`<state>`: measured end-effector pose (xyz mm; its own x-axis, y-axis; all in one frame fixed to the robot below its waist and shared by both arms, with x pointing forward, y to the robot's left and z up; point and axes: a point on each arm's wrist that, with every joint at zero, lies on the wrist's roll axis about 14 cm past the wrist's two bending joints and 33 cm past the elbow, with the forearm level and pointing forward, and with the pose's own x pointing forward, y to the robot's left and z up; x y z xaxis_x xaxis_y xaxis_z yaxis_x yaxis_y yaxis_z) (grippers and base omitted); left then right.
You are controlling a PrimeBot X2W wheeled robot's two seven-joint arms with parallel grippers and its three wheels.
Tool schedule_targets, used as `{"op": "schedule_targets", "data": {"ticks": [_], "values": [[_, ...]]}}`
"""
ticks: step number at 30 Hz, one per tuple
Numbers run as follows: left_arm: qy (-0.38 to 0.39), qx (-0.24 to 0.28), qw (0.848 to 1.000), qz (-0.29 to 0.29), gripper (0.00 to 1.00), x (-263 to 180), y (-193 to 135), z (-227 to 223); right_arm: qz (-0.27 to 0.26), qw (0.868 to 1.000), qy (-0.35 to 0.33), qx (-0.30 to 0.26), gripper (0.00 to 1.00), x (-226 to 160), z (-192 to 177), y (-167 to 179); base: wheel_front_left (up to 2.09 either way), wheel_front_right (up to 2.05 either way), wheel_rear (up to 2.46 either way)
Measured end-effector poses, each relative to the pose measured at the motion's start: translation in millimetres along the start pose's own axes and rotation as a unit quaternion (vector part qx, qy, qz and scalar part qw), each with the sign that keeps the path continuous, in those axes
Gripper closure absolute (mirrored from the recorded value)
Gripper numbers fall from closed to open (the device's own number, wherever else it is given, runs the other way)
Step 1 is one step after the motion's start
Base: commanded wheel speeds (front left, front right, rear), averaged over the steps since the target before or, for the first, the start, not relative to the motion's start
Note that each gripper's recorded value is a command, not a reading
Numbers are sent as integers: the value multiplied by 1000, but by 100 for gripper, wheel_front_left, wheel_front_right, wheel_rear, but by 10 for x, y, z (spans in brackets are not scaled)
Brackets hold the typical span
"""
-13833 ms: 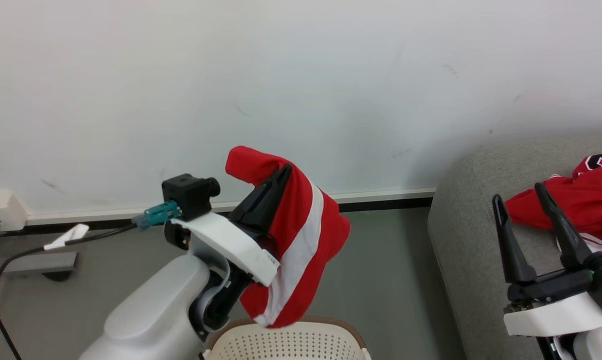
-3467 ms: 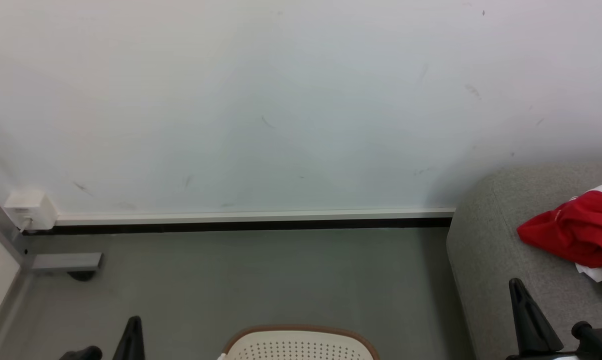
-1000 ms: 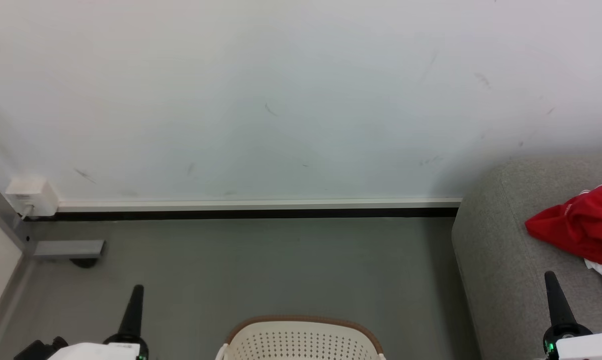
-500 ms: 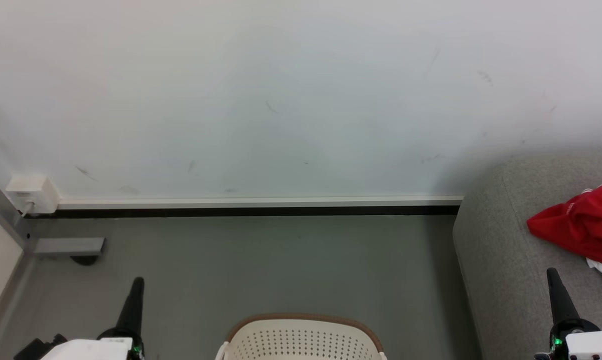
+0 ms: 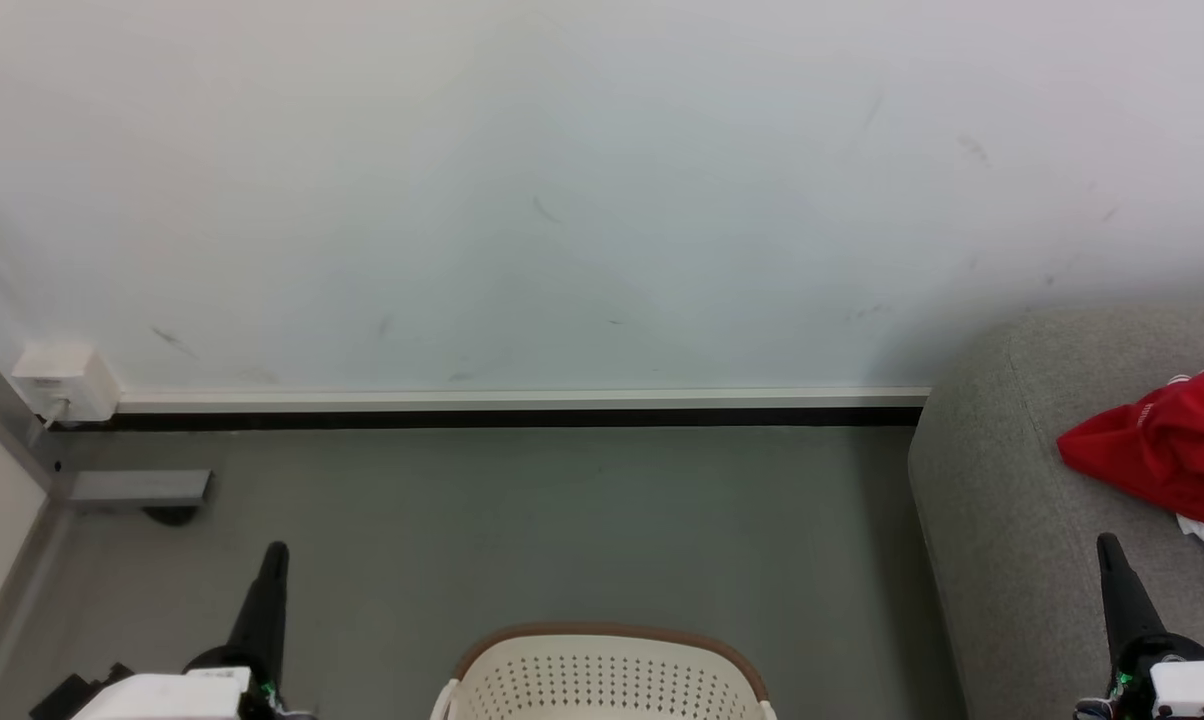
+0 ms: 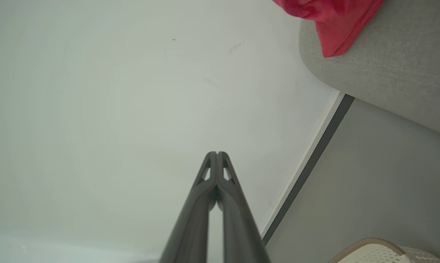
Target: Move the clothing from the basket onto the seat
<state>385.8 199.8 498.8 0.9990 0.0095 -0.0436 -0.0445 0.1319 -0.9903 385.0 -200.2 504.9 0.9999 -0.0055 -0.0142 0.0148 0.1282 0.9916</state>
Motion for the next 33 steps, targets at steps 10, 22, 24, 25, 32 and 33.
{"op": "schedule_targets", "data": {"ticks": [10,22,24,25,32,33], "values": [[3,-35,999,-9,100,15,-36,2,3,999,2,34,100,19,-1,6,0,0,0],[4,-65,998,-19,100,32,-78,10,6,998,3,65,100,42,0,21,0,0,0],[4,-65,998,-19,100,32,-78,10,7,998,3,65,100,42,1,22,0,0,0],[4,-65,998,-19,100,32,-78,10,7,998,3,65,100,42,1,23,0,0,0],[4,-65,998,-19,100,33,-78,10,7,998,3,65,100,43,1,24,0,0,0],[4,-65,998,-19,100,33,-78,10,7,998,3,65,100,43,1,24,0,0,0]]}}
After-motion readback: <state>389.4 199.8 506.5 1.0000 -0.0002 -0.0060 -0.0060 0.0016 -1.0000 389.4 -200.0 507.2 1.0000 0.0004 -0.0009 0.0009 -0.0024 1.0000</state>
